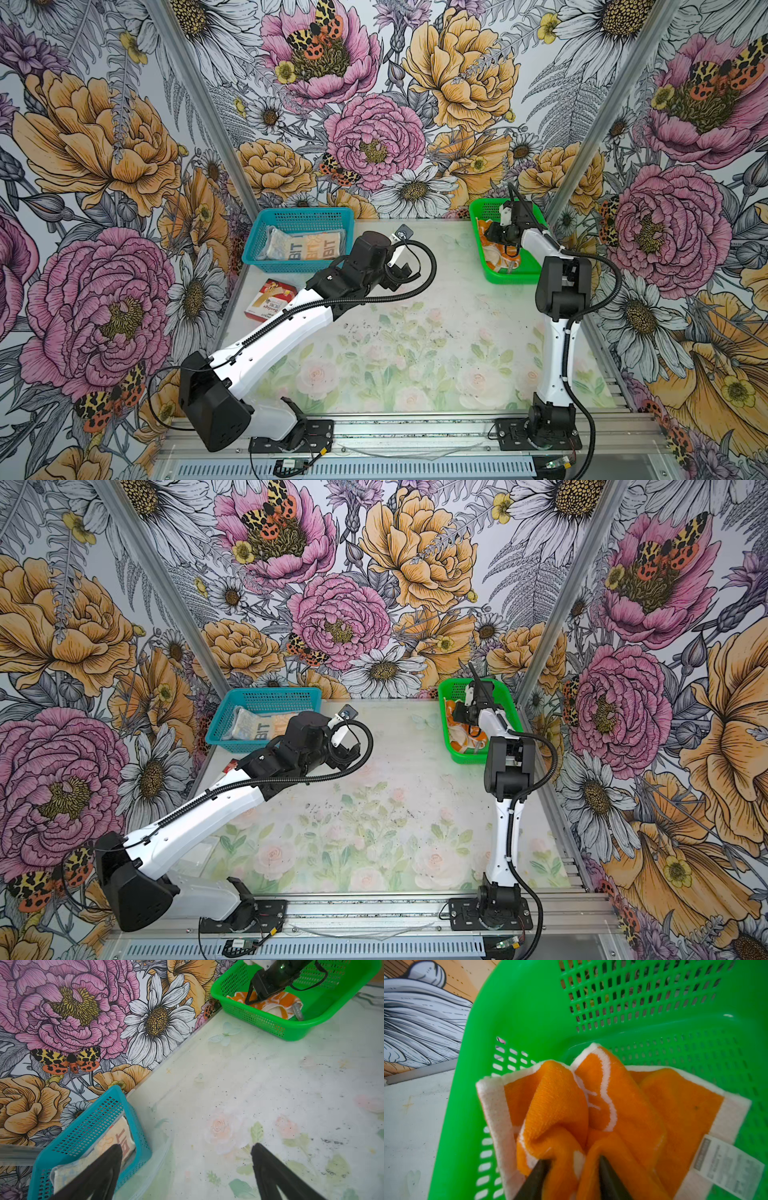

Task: Fold and stack the towels
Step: 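Pull the orange towel out and drop it on the table with the right gripper, then lower both grippers to the orange towel's edge nearest the robot and pinch it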

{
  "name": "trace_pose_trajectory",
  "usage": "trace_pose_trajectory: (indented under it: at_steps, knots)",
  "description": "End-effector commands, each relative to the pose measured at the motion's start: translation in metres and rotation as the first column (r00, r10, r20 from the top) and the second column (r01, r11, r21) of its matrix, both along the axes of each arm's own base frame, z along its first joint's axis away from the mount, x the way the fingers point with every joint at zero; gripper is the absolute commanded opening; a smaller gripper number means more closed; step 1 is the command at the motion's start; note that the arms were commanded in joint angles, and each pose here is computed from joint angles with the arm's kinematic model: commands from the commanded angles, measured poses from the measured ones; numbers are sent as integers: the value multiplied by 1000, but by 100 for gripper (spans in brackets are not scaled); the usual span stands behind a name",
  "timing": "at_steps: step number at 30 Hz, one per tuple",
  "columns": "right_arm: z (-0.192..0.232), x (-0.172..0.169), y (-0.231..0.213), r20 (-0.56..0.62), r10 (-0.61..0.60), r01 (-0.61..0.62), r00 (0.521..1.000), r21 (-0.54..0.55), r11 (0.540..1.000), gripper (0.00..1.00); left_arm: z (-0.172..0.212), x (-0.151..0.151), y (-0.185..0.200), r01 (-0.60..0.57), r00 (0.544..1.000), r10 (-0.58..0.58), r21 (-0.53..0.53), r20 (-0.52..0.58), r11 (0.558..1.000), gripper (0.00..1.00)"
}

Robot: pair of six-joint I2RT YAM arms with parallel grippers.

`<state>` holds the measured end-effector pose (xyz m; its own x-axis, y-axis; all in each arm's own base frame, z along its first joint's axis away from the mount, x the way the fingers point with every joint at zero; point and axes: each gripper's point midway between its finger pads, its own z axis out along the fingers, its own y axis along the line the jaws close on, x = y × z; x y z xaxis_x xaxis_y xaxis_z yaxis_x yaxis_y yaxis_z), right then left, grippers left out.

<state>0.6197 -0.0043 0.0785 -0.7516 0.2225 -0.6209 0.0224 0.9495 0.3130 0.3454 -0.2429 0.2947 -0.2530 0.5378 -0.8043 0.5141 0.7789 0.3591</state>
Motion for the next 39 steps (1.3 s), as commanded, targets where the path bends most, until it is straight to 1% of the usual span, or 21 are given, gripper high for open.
trace_pose_trajectory:
  at_steps: [1,4,7,8,11,12,14,16,17,19,21,23,26,28,29,31,33,35,37,39]
  knots:
    - [56,4,13,99,34,-35,995,1,999,0,6,0,14,-114,993,114,-116,-2,987,98]
    - [122,-2,21,209,50,-44,977,-35,998,0,6,-1,24,-158,987,159,-148,-8,976,98]
    - [210,-19,38,345,86,-78,935,-36,996,0,0,-1,34,-182,983,181,-181,-23,966,98]
    - [240,-28,47,384,103,-100,918,-28,995,0,-2,-1,37,-189,982,187,-197,-29,962,98]
    - [309,-63,90,452,194,-220,871,4,976,0,-6,-2,44,-202,979,196,-258,-49,945,98]
    - [324,-75,104,460,225,-259,859,11,966,0,-6,-3,45,-203,979,197,-279,-48,939,98]
    - [351,-109,143,479,307,-368,822,36,929,0,-4,-6,49,-207,978,202,-319,-49,925,98]
    - [360,-138,171,474,364,-454,802,87,887,0,-4,-9,54,-224,974,219,-334,-52,916,98]
    - [354,-153,184,451,389,-489,803,126,863,0,-5,-11,58,-236,971,230,-342,-59,909,98]
    - [334,-180,201,399,429,-523,811,165,836,0,-11,-12,66,-265,964,251,-360,-85,894,98]
    - [295,-204,206,309,440,-505,843,179,844,0,-19,-15,72,-279,960,253,-372,-119,885,98]
    - [242,-230,206,192,447,-481,873,195,855,0,-28,-20,73,-291,956,250,-369,-156,883,98]
    - [162,-260,197,59,402,-404,914,247,881,0,-45,-26,74,-333,938,261,-380,-228,863,98]
    - [107,-283,187,-31,374,-355,927,255,900,26,-61,-34,68,-342,924,232,-387,-304,856,98]
    - [83,-299,185,-77,386,-354,919,265,897,31,-74,-39,62,-343,911,204,-384,-359,857,98]
    - [49,-324,181,-153,390,-340,908,274,900,39,-98,-51,52,-350,877,166,-361,-451,864,98]
    - [33,-347,178,-181,381,-324,907,277,904,47,-120,-67,38,-332,844,118,-337,-523,881,97]
    - [30,-365,173,-178,355,-302,918,265,916,54,-143,-81,27,-344,799,95,-323,-593,882,94]
    - [35,-376,167,-151,323,-274,934,274,922,58,-162,-89,18,-356,754,64,-325,-654,876,91]
    - [41,-385,162,-126,294,-248,947,292,924,60,-178,-94,5,-338,718,15,-330,-696,881,89]
